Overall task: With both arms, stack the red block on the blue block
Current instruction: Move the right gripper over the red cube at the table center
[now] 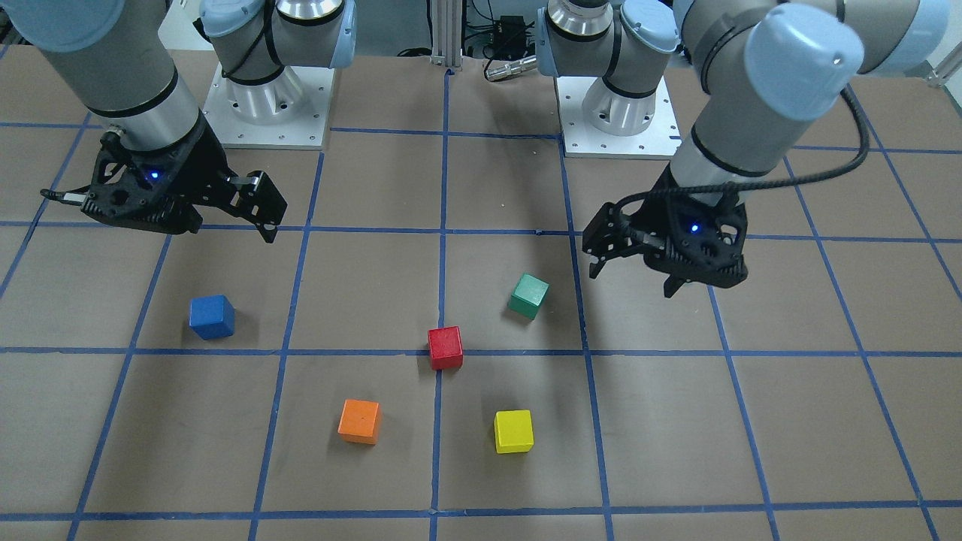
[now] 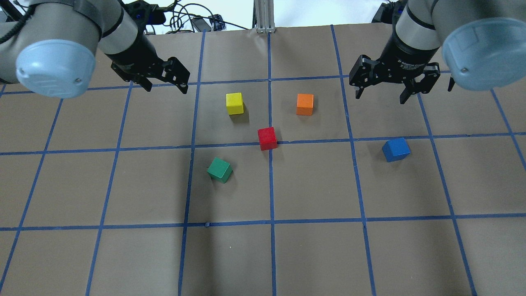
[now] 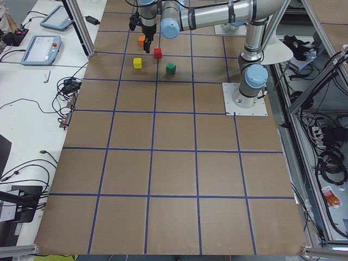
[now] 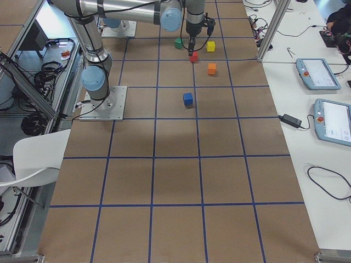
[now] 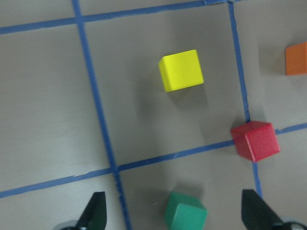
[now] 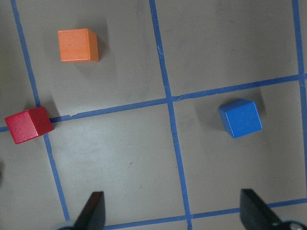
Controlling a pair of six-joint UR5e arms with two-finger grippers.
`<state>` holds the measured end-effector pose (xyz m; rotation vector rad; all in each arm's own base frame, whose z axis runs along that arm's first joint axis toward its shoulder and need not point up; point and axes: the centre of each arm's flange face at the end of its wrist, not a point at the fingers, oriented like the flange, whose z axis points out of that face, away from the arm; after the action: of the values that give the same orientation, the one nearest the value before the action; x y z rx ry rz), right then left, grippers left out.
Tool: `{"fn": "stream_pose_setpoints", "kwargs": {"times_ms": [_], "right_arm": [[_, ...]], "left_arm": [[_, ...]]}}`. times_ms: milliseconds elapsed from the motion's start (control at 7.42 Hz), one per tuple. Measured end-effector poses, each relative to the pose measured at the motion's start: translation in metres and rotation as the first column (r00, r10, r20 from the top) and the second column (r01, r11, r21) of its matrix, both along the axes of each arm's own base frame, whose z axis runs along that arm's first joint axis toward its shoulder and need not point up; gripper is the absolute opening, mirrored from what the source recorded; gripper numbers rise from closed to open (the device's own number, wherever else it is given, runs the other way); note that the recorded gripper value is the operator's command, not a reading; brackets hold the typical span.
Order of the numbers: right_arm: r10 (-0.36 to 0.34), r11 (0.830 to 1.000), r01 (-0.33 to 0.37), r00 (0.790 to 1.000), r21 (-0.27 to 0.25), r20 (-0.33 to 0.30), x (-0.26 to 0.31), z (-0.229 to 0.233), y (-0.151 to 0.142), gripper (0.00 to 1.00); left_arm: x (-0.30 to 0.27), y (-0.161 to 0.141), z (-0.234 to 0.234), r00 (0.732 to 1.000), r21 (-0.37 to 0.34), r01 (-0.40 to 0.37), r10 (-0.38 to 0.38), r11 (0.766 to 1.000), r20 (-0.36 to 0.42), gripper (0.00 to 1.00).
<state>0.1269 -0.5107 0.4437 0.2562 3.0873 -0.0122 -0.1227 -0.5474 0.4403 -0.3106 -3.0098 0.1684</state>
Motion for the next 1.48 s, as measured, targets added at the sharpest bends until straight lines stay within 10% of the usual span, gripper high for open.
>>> {"fn": "stream_pose_setpoints", "kwargs": {"times_ms": [1482], "right_arm": [[-0.003, 0.993, 0.003, 1.000, 0.115, -0.004, -0.001, -0.052, 0.036, 1.00]], "left_arm": [[0.004, 0.041, 0.079, 0.995, 0.037, -0.031, 0.028, 0.999, 0.094, 1.00]]}}
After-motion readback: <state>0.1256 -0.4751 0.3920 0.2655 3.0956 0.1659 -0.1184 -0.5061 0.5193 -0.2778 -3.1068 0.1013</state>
